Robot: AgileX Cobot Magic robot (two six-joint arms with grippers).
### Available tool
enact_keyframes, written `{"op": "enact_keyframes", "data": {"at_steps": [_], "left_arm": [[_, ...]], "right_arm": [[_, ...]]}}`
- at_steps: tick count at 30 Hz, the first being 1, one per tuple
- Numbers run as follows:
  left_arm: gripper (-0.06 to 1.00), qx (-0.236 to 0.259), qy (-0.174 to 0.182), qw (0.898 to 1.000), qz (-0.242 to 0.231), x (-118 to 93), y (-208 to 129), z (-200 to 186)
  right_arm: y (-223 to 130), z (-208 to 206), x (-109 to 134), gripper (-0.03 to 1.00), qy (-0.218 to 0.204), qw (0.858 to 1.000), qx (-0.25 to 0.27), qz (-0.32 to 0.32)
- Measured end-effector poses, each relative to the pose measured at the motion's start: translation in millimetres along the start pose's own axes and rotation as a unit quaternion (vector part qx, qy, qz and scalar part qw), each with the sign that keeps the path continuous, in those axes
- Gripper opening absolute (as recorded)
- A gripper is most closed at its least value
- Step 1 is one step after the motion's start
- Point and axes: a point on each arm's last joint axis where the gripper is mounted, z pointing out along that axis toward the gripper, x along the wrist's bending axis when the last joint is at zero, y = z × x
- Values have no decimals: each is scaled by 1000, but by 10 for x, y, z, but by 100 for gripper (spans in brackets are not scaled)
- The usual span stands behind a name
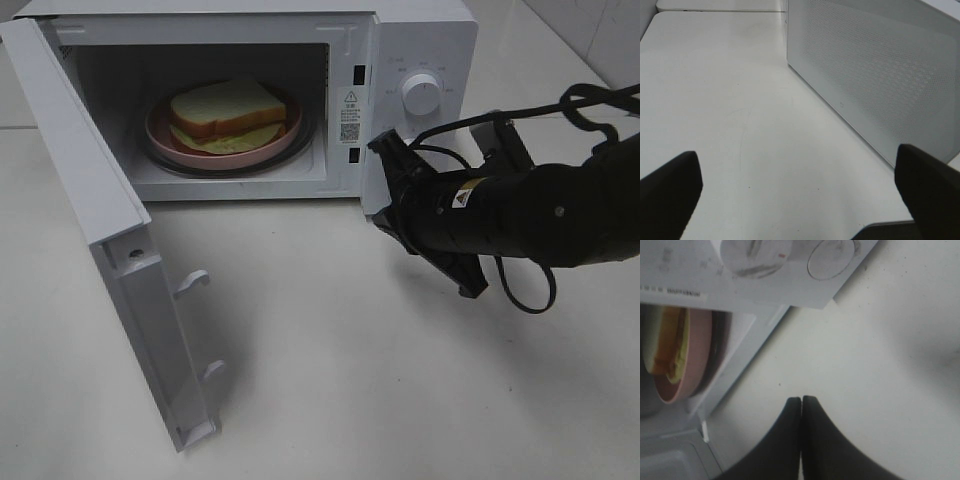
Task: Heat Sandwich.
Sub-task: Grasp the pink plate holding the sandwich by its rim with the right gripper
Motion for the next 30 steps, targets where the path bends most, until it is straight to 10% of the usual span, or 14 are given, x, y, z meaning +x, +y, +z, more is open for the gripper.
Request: {"op": "enact_keyframes", "data": {"at_steps": [15,23,30], "left_arm": [[97,0,0,1000,0,0,0,0],[97,0,0,1000,0,0,0,0],[97,0,0,1000,0,0,0,0]], "right_arm": [[-74,-284,114,3,-84,948,133,-276],[-77,-361,334,3,-96,882,219,-406],[-63,-440,484,5,-72,792,275,-540]]}}
